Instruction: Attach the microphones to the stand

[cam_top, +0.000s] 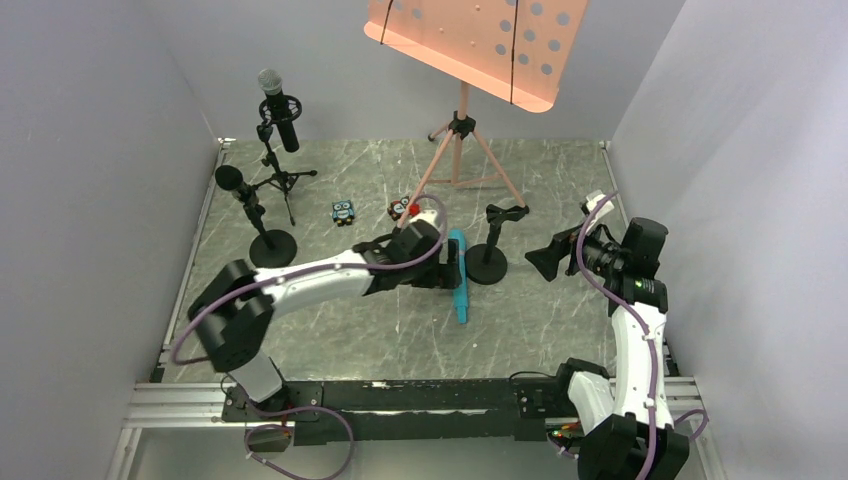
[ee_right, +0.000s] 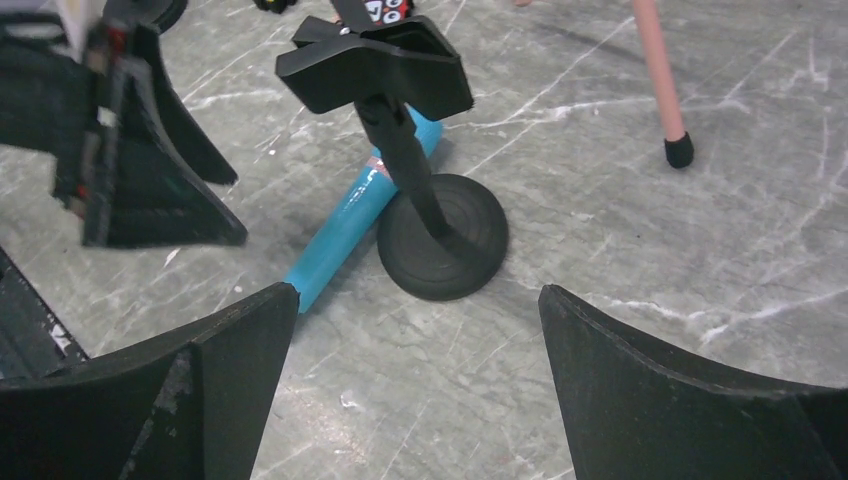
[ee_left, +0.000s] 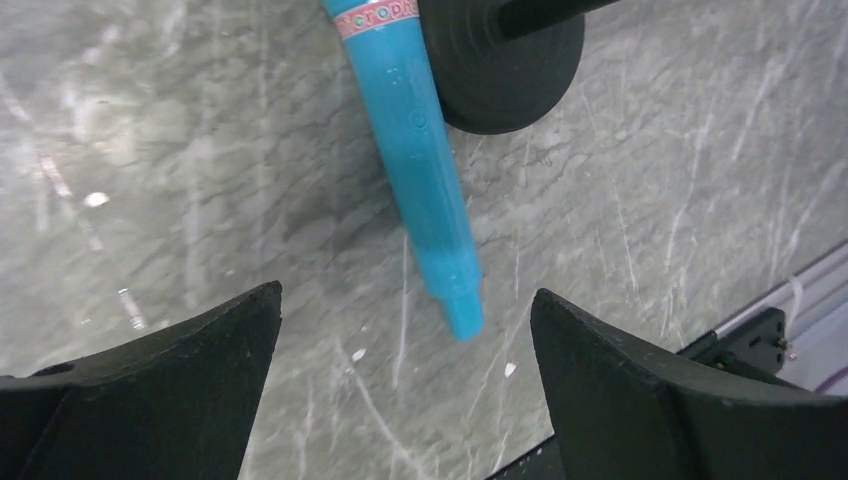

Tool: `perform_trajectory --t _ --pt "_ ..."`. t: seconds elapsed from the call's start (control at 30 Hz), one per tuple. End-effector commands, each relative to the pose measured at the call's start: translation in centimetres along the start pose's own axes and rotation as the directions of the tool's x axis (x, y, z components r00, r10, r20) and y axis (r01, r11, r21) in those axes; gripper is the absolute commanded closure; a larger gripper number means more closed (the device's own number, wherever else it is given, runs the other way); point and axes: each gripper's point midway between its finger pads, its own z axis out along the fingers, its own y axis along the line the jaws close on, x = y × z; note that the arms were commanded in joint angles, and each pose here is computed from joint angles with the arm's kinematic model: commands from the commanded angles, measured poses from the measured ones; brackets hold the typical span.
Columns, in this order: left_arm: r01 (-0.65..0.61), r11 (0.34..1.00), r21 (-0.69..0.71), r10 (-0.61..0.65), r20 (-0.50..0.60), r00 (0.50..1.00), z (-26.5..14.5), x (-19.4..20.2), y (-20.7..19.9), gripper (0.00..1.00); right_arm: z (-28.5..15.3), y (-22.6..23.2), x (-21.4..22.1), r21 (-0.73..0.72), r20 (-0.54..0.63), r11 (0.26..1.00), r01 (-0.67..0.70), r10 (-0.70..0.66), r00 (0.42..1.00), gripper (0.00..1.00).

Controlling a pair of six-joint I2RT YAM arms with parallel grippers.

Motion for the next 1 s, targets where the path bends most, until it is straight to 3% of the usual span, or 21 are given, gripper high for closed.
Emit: perform_trajectory --t 0.0,0.4,0.5,0.7,0.77,0.97 --pt "0.047 0.999 -0.028 -0.048 -0.033 0.998 2.6 0.4 -2.2 0.02 -0.1 -0.9 -1.1 0.056 0.036 0.998 -0.018 0.016 0.999 0.03" --pt "0.032 0.956 -0.290 -0.067 -0.113 0.991 7.2 3.1 0.1 0.17 -0.5 -0.4 -1.5 0.060 0.054 0.998 -0.013 0.010 0.999 0.02" --pt "-0.006 0.942 -0.335 -0.032 -0.108 0.994 7.5 3.5 0.8 0.24 -0.6 -0.3 -1.6 0.055 0.057 0.998 -0.010 0.007 0.998 0.02" --pt "-0.076 0.914 -0.398 0.029 -0.123 0.992 8.0 4.1 1.4 0.25 -0.5 -0.2 -1.6 0.049 0.056 0.999 -0.012 0.009 0.998 0.02" --pt "-0.102 0.905 -0.413 0.056 -0.122 0.991 7.9 4.0 1.7 0.35 -0.5 -0.2 -1.6 0.047 0.056 0.999 -0.013 0.011 0.998 0.02" --pt "-0.161 0.878 -0.451 0.116 -0.125 0.985 7.1 3.8 3.2 0.42 -0.4 -0.2 -1.5 0.042 0.054 0.999 -0.017 0.015 0.998 0.02"
